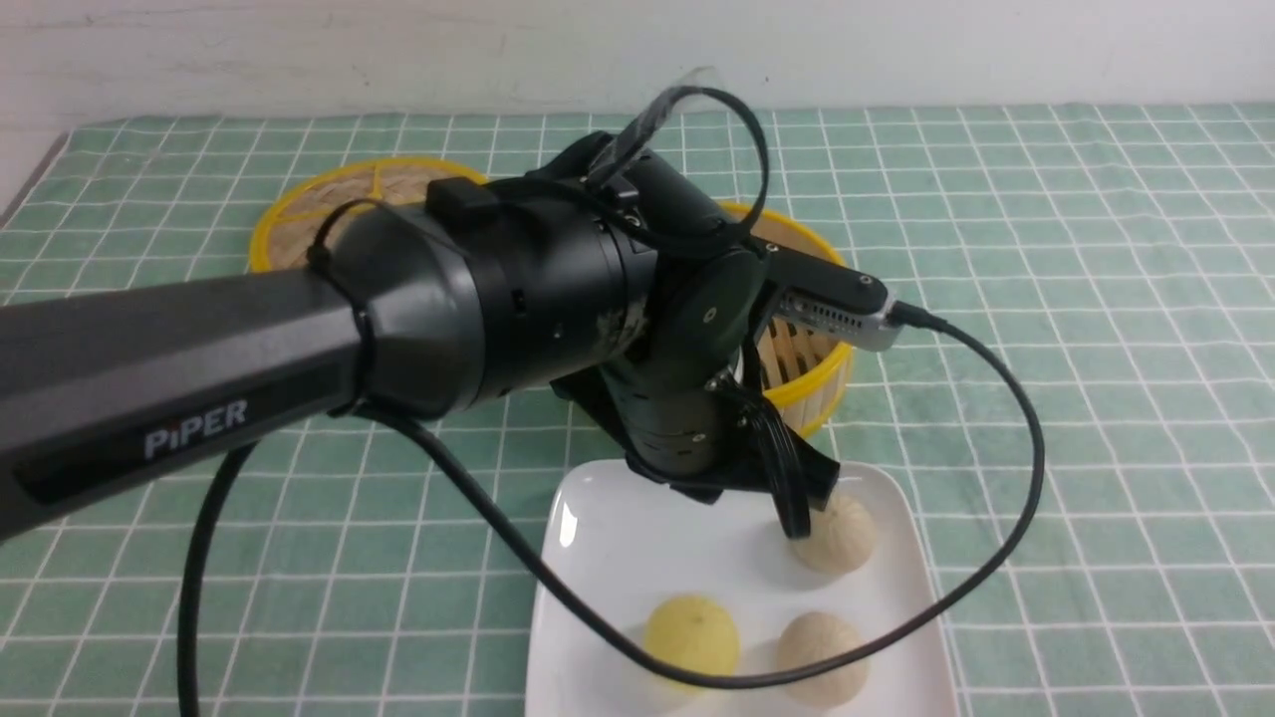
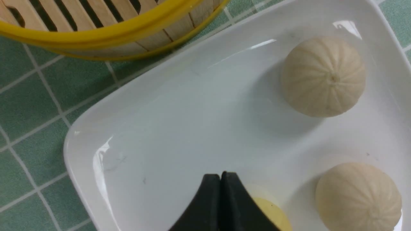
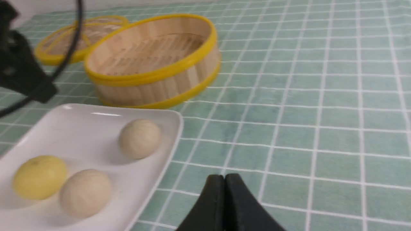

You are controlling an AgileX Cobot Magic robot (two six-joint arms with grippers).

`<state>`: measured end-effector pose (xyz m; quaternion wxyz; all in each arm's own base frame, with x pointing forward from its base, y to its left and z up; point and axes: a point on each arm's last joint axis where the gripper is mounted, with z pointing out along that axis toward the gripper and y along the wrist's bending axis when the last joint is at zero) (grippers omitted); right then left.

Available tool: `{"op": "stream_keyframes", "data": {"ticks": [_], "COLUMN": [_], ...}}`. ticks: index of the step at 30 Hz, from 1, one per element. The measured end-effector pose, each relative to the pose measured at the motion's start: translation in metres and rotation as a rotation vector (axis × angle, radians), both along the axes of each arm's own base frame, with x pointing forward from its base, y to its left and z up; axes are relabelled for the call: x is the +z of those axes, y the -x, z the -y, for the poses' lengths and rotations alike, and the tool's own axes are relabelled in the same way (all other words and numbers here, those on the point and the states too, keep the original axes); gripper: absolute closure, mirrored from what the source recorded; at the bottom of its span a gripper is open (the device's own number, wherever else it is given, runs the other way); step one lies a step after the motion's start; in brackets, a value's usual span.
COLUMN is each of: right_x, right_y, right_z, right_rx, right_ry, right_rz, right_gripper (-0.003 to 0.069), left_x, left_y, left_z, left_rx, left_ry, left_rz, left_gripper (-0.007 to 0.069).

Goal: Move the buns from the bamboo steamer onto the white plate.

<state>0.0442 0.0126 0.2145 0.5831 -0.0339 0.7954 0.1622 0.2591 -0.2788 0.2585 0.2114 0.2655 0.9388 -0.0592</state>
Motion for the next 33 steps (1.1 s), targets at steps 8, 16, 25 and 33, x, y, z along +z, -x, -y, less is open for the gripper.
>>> {"op": "stream_keyframes", "data": {"ticks": [8,16,25,33], "right_x": [-0.041,-0.040,-0.040,-0.040], "right_y": [-0.006,-0.007,-0.007,-0.007], "right_z": [0.011,0.016,0.018,0.018], "right_rx": [-0.251,-0.351,-0.395,-0.395], "right_ry": [0.020,0.008,0.006,0.005], "right_rz": [-0.088,-0.046,-0.044,-0.044], "right_gripper": [0.0643,0.0636,0.0622,0.0609], "left_x": [0.031,0.089,0.140,0.151], "left_y": [0.007,0.024,0.043,0.046], "left_z": [-0.012,-0.044,-0.071,-0.074], "left_rx": [-0.009,-0.012,-0.026,-0.033], "left_ry": [0.030,0.055,0.156,0.203], "left_rz": [0.079,0.238,0.438,0.479], "left_gripper": [0.0612,0.0605,0.0603,0.0603]}}
